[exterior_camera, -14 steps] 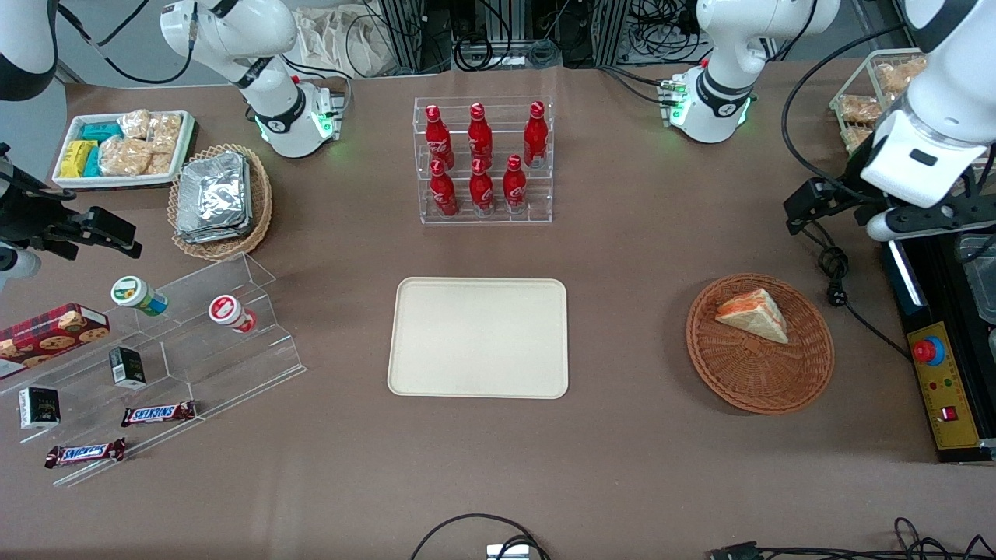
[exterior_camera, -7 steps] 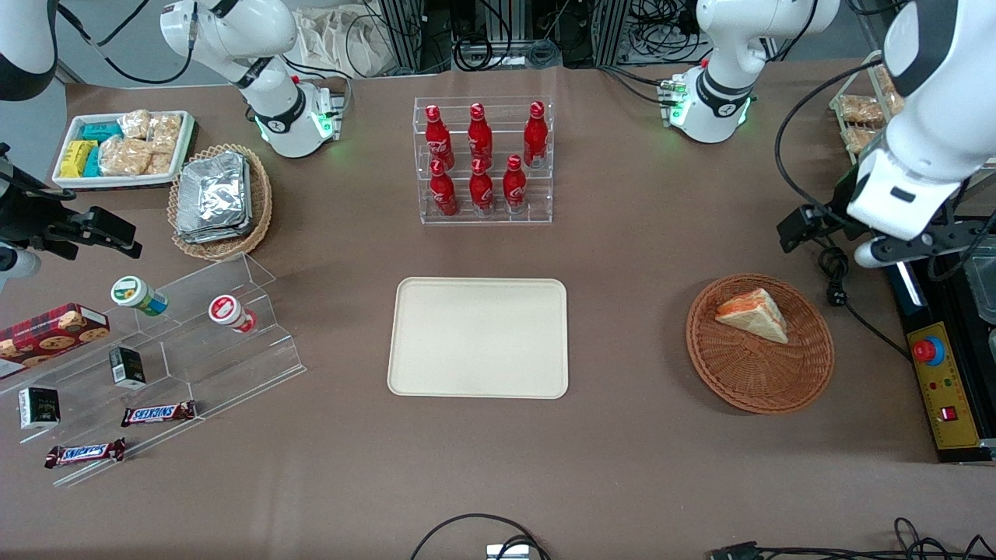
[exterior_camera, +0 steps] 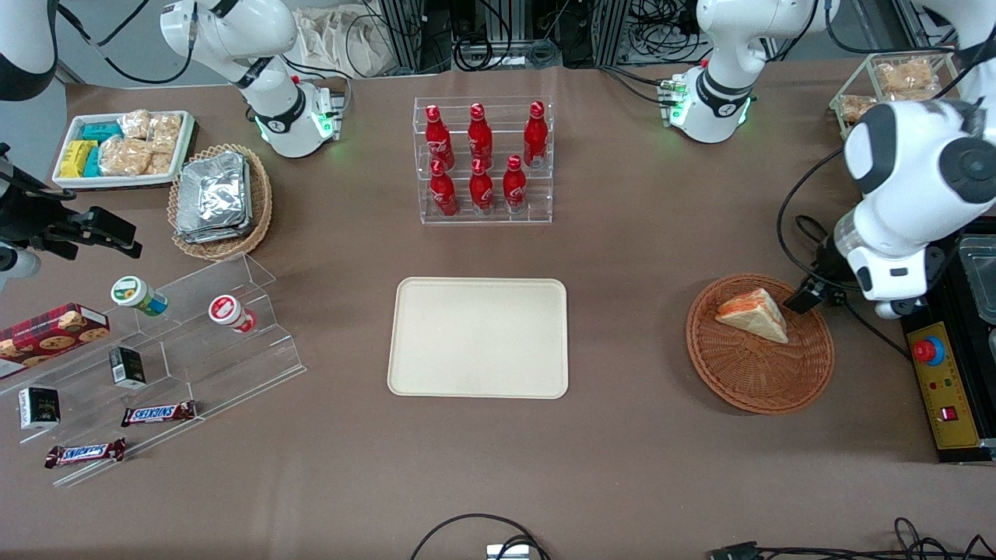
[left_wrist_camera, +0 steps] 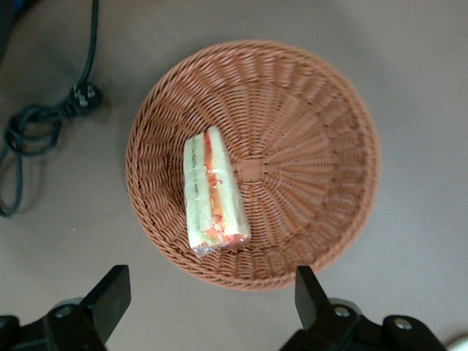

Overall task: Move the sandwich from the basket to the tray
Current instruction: 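Lower the open left gripper onto the wrapped sandwich in the wicker basket, then close the left gripper on the sandwich and lift it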

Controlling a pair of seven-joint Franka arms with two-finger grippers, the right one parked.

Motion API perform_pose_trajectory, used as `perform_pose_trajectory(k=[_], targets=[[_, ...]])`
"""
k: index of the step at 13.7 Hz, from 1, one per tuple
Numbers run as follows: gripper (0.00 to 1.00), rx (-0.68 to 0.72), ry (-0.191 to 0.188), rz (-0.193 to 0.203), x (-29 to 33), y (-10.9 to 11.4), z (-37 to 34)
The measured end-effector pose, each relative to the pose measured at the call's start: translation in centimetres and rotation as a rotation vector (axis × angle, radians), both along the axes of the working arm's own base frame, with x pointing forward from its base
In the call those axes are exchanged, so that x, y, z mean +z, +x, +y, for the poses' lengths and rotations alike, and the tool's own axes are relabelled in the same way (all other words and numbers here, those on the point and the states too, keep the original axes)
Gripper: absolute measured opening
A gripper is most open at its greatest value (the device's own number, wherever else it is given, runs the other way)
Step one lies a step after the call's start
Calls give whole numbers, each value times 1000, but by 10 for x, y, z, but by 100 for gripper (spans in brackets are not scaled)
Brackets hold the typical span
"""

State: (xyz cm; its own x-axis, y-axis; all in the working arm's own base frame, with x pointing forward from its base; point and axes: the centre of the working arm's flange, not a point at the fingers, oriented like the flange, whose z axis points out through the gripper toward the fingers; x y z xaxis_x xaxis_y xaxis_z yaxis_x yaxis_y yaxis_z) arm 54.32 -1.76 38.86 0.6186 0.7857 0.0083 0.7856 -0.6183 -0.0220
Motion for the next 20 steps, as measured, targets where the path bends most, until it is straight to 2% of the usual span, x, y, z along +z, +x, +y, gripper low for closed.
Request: perform_pose_trajectory(k=[3,6,11,13,17,18,20], targets=[[100,72,4,39,-47,-11,-1],[100,139,9,40,-80,-5,-4],[99,165,15,52,-124,-1,1],[93,168,17,62,-130,-1,2],[47,153,19,72,-136,-1,-3],[38,144,19,69,-134,0,-4],[32,103,20,86,-126,6,-5]])
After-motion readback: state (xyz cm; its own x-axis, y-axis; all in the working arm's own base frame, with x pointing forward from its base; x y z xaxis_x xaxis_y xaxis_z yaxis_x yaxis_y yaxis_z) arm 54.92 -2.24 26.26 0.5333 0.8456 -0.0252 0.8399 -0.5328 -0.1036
